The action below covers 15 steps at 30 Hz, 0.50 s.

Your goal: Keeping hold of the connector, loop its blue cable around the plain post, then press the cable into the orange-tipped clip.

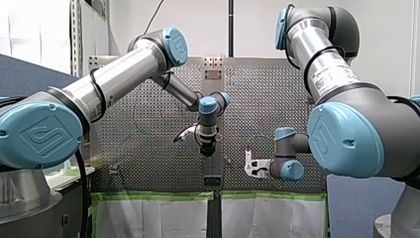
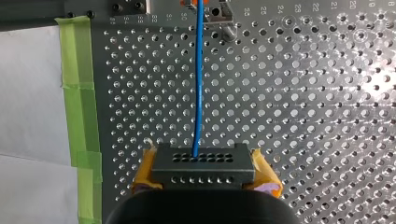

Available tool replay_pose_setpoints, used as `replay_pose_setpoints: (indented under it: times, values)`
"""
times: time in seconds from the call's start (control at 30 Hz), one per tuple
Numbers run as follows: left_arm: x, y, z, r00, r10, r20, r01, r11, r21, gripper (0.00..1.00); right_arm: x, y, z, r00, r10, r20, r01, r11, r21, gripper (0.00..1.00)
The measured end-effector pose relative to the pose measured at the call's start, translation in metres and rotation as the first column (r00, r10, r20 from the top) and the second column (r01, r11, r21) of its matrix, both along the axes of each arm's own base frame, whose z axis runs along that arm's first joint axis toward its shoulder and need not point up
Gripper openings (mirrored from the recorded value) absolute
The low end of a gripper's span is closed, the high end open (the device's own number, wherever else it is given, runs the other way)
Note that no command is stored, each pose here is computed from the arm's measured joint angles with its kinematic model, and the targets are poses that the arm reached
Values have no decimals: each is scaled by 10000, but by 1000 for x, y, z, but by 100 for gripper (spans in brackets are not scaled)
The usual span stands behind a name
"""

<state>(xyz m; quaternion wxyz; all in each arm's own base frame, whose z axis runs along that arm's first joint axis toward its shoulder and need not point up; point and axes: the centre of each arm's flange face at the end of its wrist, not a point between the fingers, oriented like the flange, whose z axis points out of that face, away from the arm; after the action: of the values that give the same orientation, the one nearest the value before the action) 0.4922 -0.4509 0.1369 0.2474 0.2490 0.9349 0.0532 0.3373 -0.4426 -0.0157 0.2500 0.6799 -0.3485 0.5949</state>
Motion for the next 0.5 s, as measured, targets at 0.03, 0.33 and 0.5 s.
replay_pose_setpoints:
  times: [0.03, 0.33, 0.5]
  values:
    - [1, 0, 0, 10000, 12, 30, -11, 10000, -44, 99, 0, 0, 0, 10000, -2, 0, 2, 10000, -1, 11]
    - [17, -5, 8, 9976, 272, 629, -229, 9974, -684, 99, 0, 0, 0, 10000, 19, -16, -19, 10000, -4, 11]
    - [20, -7, -1, 9981, 308, 538, -272, 9975, -659, 99, 0, 0, 0, 10000, 41, -6, -41, 10000, -5, 11]
